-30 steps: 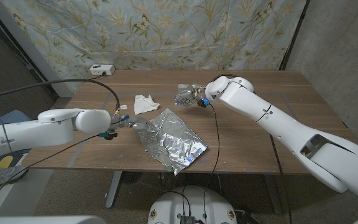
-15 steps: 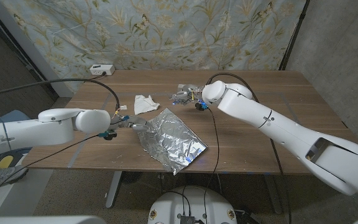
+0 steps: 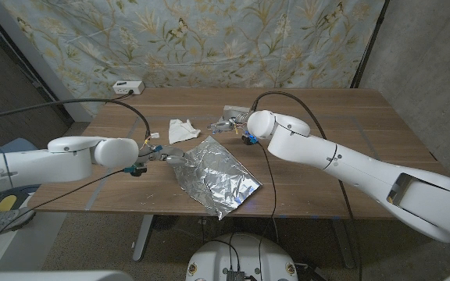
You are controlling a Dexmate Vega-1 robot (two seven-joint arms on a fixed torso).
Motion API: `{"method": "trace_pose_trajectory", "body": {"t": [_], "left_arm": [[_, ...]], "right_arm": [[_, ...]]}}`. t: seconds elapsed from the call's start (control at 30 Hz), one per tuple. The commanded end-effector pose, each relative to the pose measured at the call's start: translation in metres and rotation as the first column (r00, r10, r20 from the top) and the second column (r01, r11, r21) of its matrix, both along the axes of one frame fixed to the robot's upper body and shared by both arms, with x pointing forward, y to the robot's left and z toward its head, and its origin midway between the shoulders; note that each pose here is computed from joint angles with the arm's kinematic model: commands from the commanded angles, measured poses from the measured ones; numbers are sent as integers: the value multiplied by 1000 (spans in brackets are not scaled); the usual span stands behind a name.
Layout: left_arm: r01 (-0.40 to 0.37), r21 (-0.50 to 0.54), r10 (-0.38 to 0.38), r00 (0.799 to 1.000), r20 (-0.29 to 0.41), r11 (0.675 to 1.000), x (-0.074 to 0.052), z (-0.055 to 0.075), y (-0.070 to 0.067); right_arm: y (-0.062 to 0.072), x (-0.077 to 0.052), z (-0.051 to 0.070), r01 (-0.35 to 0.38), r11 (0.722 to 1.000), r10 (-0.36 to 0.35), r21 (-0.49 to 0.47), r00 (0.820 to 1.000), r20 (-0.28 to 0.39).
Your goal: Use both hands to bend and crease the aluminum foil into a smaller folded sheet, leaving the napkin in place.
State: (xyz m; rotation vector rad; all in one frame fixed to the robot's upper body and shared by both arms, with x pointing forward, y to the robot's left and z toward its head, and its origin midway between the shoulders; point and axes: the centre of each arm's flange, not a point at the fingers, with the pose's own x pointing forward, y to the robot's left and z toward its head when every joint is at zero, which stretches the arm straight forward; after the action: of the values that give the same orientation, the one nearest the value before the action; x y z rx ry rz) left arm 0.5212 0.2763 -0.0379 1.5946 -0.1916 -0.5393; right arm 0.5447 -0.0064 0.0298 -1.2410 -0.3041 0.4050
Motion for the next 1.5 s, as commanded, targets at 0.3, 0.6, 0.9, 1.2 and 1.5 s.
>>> {"method": "trace_pose_trajectory", "body": {"t": [0.3,0.6,0.9,1.2,1.5], "left_arm": [[10,-5,-9,1000,4,1000,4,4,-3],[12,-6,-12,1000,-4,1000,6,4,-3],[24,-3,-24,1000,-4,1000,9,5,-4],[31,-3,-31,1000,-5,1000,9,6,-7],[30,-4,-30,999,-11,1000,8,7,-8]], "right_arm": [[25,-17,-16,12,970,44,-241,974,224],[29,-17,-29,46,941,72,-335,940,333],[24,-8,-43,55,928,86,-368,931,356],[12,7,-59,44,936,114,-350,901,418],[5,18,-69,43,942,122,-332,879,461]]}}
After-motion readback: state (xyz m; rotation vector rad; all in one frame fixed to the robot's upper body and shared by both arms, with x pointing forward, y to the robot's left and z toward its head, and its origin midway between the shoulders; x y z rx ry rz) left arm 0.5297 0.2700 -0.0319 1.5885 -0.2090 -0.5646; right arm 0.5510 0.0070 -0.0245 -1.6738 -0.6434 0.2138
